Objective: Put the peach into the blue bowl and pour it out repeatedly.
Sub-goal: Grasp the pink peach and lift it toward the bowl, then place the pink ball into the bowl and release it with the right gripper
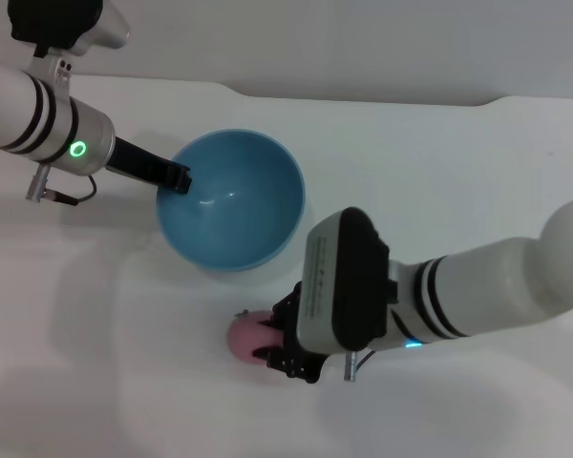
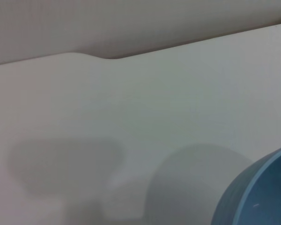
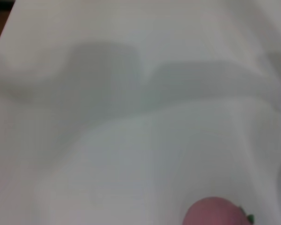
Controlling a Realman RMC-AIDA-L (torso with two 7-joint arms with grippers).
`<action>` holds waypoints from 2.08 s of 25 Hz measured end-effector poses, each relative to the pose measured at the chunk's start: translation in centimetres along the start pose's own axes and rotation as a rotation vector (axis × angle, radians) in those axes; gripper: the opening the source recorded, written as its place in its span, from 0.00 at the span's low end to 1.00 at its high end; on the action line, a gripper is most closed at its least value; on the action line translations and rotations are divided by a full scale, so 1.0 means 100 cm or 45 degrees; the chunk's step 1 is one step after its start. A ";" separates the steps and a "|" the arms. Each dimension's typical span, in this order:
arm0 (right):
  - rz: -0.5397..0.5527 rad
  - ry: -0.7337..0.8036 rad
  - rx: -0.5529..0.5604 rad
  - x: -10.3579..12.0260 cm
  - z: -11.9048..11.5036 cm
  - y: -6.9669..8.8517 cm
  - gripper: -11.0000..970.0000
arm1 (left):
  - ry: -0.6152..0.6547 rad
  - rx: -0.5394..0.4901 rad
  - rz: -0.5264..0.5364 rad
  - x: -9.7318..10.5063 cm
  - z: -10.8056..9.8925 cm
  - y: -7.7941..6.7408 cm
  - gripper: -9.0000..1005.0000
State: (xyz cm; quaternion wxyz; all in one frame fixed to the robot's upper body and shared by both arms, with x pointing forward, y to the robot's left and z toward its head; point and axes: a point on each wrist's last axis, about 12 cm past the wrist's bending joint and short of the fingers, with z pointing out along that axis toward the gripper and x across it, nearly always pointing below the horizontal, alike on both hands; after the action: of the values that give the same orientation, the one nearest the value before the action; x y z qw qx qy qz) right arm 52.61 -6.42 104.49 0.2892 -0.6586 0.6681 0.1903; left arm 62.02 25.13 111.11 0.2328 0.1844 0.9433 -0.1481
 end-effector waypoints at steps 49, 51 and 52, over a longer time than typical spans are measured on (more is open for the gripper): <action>0.464 -0.268 0.129 0.051 -0.132 -0.060 0.28 | 0.159 0.181 0.279 -0.018 0.039 -0.096 0.01; 0.465 -0.267 0.133 0.051 -0.132 -0.060 0.36 | 0.157 0.181 0.279 -0.018 0.039 -0.096 0.01; 0.465 -0.266 0.132 0.051 -0.132 -0.060 0.40 | 0.156 0.180 0.279 -0.019 0.039 -0.095 0.01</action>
State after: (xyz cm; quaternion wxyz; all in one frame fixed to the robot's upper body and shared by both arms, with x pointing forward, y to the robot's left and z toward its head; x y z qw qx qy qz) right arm 56.95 -19.06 112.03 0.3511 -0.4876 0.7515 0.2723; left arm 61.07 14.71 110.57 0.1760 0.3109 0.9172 -0.1764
